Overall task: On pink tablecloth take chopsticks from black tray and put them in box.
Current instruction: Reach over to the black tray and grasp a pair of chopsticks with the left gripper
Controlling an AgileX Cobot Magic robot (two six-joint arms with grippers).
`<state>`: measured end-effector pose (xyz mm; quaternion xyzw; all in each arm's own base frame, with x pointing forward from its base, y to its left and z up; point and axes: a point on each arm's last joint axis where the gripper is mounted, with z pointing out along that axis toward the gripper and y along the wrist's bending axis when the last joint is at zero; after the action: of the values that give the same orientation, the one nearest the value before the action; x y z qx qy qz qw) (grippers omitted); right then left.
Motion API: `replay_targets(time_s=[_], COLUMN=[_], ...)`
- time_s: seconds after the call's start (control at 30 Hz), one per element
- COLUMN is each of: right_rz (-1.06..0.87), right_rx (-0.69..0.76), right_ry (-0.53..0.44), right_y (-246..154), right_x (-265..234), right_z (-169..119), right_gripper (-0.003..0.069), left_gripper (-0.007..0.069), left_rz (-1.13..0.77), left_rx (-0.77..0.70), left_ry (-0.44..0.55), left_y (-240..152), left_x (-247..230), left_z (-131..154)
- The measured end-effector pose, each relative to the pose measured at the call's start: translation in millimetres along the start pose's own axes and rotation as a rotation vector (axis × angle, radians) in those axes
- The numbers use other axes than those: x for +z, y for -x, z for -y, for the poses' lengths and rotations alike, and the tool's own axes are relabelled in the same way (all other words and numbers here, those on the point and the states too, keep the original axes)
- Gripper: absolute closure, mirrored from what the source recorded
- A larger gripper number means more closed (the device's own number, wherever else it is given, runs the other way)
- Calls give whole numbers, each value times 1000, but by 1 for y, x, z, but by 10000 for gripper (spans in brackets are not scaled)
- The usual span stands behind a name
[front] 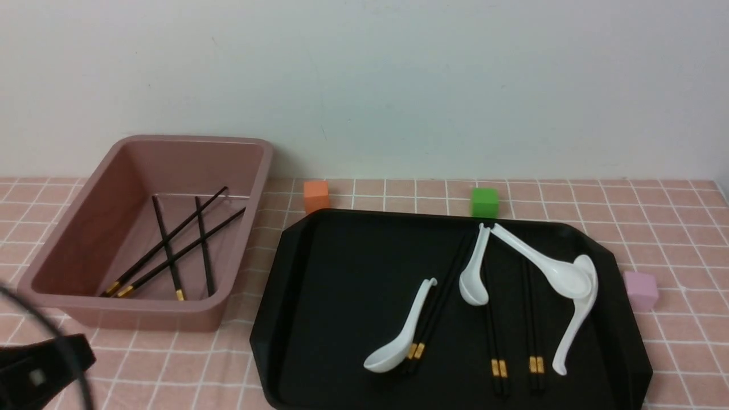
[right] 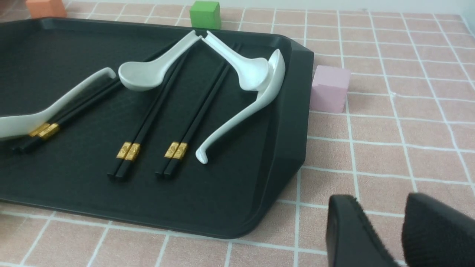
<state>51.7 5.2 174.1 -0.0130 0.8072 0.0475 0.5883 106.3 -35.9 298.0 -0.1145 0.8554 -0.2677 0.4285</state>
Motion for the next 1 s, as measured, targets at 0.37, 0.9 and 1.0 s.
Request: replay_targets(time_s=[0.37, 0.9, 1.0], right_rz=[0, 0, 0], right_rx=[0, 0, 0], right_ry=[0, 0, 0], right_y=[0, 0, 0], right_x=[0, 0, 0], right_z=[0, 0, 0], right_gripper=[419, 419, 419], left_gripper=[638, 637, 601], left_rz=[-438, -829, -837], left_rx=[180, 635, 660], left_ry=[112, -43, -25], left_y=[53, -42, -51], left_x=[115, 248, 279], left_z=[16, 175, 179])
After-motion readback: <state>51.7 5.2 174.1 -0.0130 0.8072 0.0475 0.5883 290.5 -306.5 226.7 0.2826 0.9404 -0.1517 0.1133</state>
